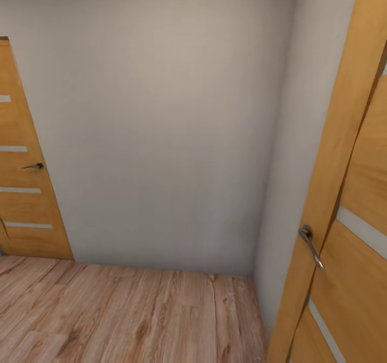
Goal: Move the two storage containers from the living room to the garage. In the garage, place one container on the floor and stack the other container on top of it (either order is fine).
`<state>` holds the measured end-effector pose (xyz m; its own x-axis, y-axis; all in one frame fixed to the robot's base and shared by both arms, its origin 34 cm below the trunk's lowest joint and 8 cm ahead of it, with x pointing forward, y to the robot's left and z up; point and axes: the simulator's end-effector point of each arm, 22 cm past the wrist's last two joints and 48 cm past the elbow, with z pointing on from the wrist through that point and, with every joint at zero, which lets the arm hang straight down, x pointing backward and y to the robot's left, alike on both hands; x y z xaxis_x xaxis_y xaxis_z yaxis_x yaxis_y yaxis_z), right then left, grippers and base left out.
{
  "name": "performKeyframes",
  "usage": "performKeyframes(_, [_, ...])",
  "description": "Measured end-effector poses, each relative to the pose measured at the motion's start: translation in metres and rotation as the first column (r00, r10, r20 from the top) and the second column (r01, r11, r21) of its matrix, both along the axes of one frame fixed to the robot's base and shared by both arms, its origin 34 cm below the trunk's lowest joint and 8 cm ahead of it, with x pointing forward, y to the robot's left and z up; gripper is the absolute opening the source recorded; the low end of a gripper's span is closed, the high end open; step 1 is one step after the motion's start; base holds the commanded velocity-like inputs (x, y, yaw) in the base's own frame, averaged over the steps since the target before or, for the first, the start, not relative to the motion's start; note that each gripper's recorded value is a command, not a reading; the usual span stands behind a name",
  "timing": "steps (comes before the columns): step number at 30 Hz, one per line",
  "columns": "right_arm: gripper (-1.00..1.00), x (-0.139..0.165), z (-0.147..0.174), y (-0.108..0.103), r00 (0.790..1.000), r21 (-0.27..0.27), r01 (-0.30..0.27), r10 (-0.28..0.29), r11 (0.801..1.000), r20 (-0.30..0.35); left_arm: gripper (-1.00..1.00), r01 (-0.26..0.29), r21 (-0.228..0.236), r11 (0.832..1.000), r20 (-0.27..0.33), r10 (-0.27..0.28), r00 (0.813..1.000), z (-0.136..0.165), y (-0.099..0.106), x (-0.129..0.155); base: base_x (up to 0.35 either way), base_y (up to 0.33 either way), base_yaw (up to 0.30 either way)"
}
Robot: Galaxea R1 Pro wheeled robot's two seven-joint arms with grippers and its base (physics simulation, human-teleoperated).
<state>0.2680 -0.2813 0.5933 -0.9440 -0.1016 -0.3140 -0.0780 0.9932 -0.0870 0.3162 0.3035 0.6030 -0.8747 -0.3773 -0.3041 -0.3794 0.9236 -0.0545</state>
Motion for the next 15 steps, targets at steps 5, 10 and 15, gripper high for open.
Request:
performKeyframes(5, [1.00, -0.0001, 0.0000, 0.0000, 1.000, 0.000, 0.000, 0.000, 1.000, 0.000, 1.00, 0.000, 0.000, 1.000, 0.000, 0.000, 1.000, 0.0000, 0.0000, -0.0001, 0.321, 0.000, 0.000])
performKeyframes(10, [1.00, -0.0002, 0.0000, -0.0020, 1.000, -0.003, 0.000, 0.000, 1.000, -0.001, 1.00, 0.000, 0.001, 1.000, 0.001, 0.000, 1.000, 0.0001, 0.0001, 0.0001, 0.321, 0.000, 0.000])
performKeyframes(15, [1.00, -0.0003, 0.0000, -0.0033, 1.000, -0.004, 0.001, -0.001, 1.000, -0.001, 1.00, 0.000, 0.001, 1.000, 0.002, 0.000, 1.000, 0.0002, 0.0001, 0.0005, 0.321, 0.000, 0.000])
